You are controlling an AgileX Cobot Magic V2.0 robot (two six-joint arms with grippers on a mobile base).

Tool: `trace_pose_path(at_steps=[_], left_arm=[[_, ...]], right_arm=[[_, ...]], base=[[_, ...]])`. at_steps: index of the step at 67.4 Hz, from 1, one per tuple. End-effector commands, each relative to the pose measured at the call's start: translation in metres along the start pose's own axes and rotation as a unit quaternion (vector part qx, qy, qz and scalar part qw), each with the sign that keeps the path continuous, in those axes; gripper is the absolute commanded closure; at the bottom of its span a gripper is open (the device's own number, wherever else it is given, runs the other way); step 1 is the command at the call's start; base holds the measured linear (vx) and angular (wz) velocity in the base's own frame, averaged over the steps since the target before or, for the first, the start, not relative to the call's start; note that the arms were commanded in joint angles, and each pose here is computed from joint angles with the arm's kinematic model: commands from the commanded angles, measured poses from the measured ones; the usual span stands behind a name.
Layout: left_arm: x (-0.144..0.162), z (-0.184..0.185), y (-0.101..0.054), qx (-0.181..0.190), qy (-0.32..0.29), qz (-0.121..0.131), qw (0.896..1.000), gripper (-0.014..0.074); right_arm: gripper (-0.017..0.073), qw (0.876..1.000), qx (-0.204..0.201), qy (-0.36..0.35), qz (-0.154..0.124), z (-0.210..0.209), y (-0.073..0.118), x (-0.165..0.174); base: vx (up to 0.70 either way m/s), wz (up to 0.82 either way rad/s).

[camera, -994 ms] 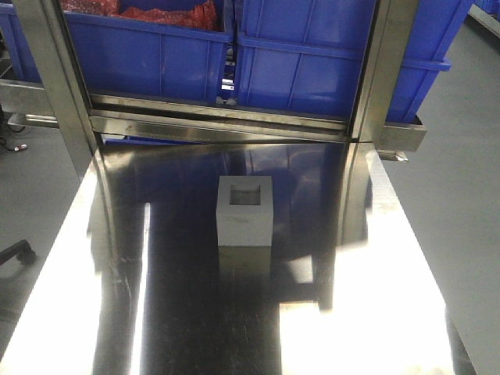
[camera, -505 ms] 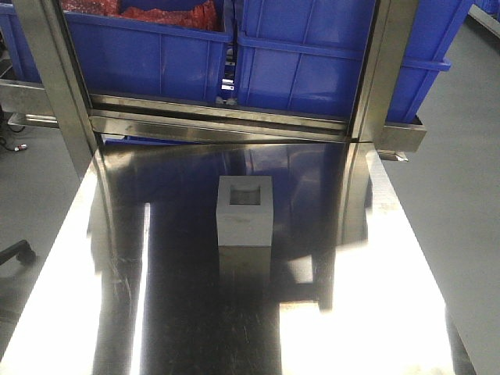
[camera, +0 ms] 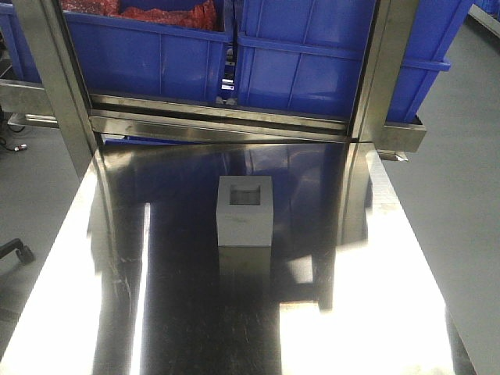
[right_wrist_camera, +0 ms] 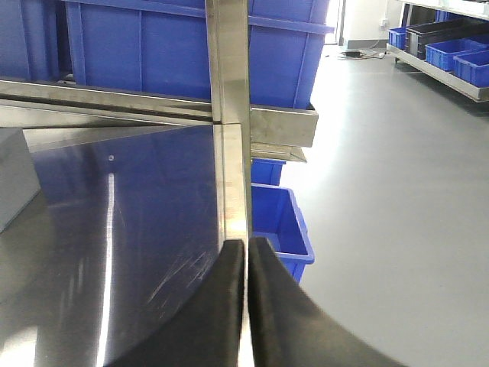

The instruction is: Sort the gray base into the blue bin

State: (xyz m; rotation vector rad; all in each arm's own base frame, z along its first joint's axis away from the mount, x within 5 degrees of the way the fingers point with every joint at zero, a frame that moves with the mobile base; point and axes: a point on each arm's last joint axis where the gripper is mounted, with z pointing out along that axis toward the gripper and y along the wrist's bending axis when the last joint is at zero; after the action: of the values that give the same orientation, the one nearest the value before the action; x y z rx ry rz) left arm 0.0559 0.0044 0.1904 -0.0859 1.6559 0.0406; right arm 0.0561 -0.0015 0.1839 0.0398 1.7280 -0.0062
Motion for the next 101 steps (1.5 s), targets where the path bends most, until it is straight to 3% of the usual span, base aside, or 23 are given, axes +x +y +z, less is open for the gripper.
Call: trace_pose_path(at_steps=[1, 12, 21, 25, 34, 41, 52, 63, 69, 73, 84, 88, 98, 101], left_arm=[[-0.018, -0.003, -0.001, 0.004, -0.063, -0.003, 0.998, 0.0591], [-0.037, -0.008, -0.001, 0.005, -0.126, -0.002, 0.992, 0.0591], [-0.075, -0.016, -0.002, -0.005, -0.143, 0.063, 0.988, 0.0591], [-0.095, -0.016, -0.001, -0.011, -0.121, 0.08, 0.989, 0.0591], [-0.127, 0.002, 0.0, -0.018, -0.01, 0.078, 0.997, 0.0591], [-0.136, 0.022, 0.001, -0.02, 0.076, 0.077, 0.994, 0.0591], [-0.135, 0.042, 0.001, -0.017, 0.116, 0.075, 0.99, 0.0591], [-0.136, 0.042, 0.001, -0.017, 0.111, 0.075, 0.991, 0.0566], [-0.136, 0.042, 0.001, -0.017, 0.111, 0.075, 0.991, 0.0477], [-0.136, 0.042, 0.001, -0.017, 0.111, 0.075, 0.991, 0.0368], [-0.137, 0.042, 0.0, -0.017, 0.109, 0.074, 0.991, -0.0031], [-0.137, 0.042, 0.0, -0.017, 0.109, 0.074, 0.991, -0.0137], [-0.138, 0.042, 0.0, -0.016, 0.103, 0.074, 0.992, -0.013], [-0.138, 0.042, -0.001, -0.013, 0.099, 0.063, 0.993, -0.0119]], right_arm=[[0.0564, 1.0, 0.002, -0.026, -0.009, 0.001, 0.0, -0.005], [0.0564, 1.0, 0.002, -0.026, -0.009, 0.001, 0.0, -0.005], [0.0564, 1.0, 0.002, -0.026, -0.009, 0.001, 0.0, -0.005], [0.0564, 1.0, 0.002, -0.026, -0.009, 0.001, 0.0, -0.005], [0.0564, 1.0, 0.002, -0.026, -0.009, 0.001, 0.0, -0.005], [0.0564, 1.0, 0.002, -0.026, -0.009, 0.001, 0.0, -0.005], [0.0564, 1.0, 0.002, -0.026, -0.009, 0.001, 0.0, -0.005], [0.0564, 1.0, 0.002, -0.026, -0.009, 0.001, 0.0, -0.005], [0.0564, 1.0, 0.002, -0.026, -0.009, 0.001, 0.0, -0.005], [0.0564, 1.0, 0.002, -0.026, -0.009, 0.001, 0.0, -0.005], [0.0564, 1.0, 0.002, -0.026, -0.009, 0.001, 0.0, -0.005], [0.0564, 1.0, 0.002, -0.026, -0.009, 0.001, 0.0, -0.005], [0.0564, 1.0, 0.002, -0.026, -0.009, 0.001, 0.0, -0.005], [0.0564, 1.0, 0.002, -0.026, -0.009, 0.001, 0.0, -0.005]], base=[[0.0, 0.0], [0.0, 0.0], [0.0, -0.01], [0.0, -0.01], [0.0, 0.0], [0.0, 0.0], [0.0, 0.0], [0.0, 0.0], [0.0, 0.0], [0.0, 0.0], [0.0, 0.0], [0.0, 0.0], [0.0, 0.0], [0.0, 0.0]])
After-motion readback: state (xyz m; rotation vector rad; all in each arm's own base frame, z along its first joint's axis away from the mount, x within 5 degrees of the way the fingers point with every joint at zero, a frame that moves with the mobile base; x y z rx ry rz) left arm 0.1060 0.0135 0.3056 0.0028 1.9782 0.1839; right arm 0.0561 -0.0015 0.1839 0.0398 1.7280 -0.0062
